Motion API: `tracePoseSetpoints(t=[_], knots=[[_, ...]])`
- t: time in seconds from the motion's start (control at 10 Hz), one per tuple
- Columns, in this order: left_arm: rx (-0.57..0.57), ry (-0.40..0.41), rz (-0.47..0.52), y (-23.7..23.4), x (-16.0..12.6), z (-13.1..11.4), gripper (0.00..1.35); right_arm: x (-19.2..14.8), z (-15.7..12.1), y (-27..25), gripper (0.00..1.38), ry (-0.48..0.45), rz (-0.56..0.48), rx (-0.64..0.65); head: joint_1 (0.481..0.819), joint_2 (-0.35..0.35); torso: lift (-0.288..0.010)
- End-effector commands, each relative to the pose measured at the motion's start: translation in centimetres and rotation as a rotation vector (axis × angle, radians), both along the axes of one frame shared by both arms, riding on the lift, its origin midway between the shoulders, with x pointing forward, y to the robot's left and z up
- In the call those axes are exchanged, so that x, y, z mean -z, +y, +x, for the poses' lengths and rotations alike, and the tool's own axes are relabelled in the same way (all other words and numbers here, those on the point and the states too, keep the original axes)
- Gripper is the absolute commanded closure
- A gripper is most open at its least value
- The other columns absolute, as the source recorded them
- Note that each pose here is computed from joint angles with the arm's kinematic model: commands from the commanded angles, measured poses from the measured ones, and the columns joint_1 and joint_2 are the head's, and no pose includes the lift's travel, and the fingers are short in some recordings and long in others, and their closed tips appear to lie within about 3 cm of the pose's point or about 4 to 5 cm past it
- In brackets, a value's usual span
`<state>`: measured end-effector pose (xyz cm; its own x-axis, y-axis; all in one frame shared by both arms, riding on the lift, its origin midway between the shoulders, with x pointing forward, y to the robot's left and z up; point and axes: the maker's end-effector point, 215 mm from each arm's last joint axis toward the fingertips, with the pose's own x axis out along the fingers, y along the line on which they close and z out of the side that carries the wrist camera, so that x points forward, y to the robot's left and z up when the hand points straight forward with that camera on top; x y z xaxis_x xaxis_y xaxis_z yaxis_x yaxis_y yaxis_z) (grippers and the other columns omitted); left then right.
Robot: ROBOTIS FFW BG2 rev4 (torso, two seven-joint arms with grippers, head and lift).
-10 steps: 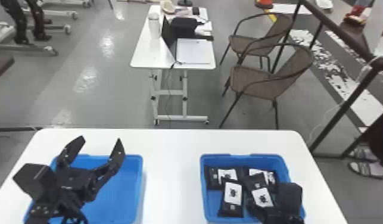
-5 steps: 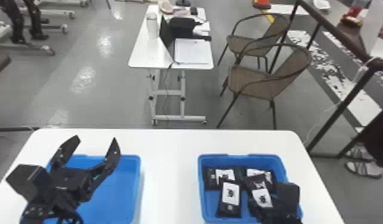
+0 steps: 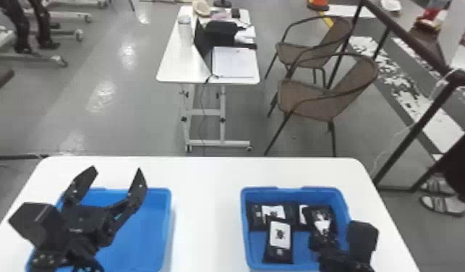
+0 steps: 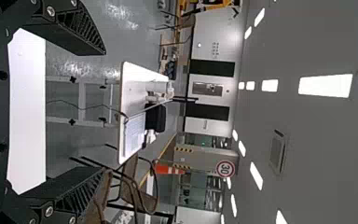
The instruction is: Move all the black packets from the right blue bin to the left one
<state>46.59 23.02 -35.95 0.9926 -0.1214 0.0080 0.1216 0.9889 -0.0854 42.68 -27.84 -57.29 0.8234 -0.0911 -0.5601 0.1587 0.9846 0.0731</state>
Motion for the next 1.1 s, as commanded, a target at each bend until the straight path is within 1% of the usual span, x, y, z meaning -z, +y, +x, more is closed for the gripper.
tracePoseSetpoints(t=[0.0, 0.1, 0.3, 0.4, 0.5, 0.6, 0.7, 0.8, 0.9, 1.0], knots=[[-0.003, 0.0, -0.001, 0.1, 0.0, -0.1, 0.14, -3.8, 1.6, 0.5, 1.27, -0.072, -0.006, -0.018, 0.695, -0.063, 0.0], [-0.003, 0.003, -0.001, 0.1, 0.1, -0.1, 0.14, -6.6, 3.2, 1.6, 1.27, -0.125, -0.01, -0.052, 0.695, -0.058, 0.0], [-0.002, 0.006, -0.002, 0.1, 0.1, 0.0, 0.14, -11.6, 6.5, 6.6, 1.27, -0.206, 0.057, -0.149, 0.695, -0.031, 0.0], [-0.001, 0.006, -0.009, 0.0, 0.1, 0.0, 0.13, -13.4, 7.7, 10.2, 1.27, -0.226, 0.107, -0.238, 0.695, -0.006, 0.0], [-0.001, 0.009, -0.025, 0.0, 0.2, 0.1, 0.14, -15.2, 8.7, 13.9, 1.27, -0.244, 0.132, -0.348, 0.695, 0.03, 0.0], [0.0, 0.007, -0.051, -0.1, -0.1, 0.3, 0.14, -16.6, 9.5, 17.4, 1.27, -0.266, 0.131, -0.443, 0.695, 0.081, 0.0], [0.008, 0.001, -0.087, -0.5, -0.5, 0.6, 0.14, -17.2, 10.4, 20.0, 1.27, -0.287, 0.13, -0.522, 0.695, 0.104, 0.0], [0.02, -0.011, -0.124, -0.9, -1.3, 1.0, 0.14, -17.3, 11.0, 22.3, 1.27, -0.296, 0.15, -0.583, 0.695, 0.14, 0.0], [0.042, -0.012, -0.177, -1.6, -2.2, 1.5, 0.14, -17.8, 11.8, 24.7, 1.27, -0.312, 0.161, -0.649, 0.695, 0.164, 0.0], [0.088, -0.018, -0.21, -2.7, -3.2, 2.2, 0.14, -18.4, 12.4, 26.9, 1.27, -0.328, 0.164, -0.715, 0.695, 0.183, 0.0]])
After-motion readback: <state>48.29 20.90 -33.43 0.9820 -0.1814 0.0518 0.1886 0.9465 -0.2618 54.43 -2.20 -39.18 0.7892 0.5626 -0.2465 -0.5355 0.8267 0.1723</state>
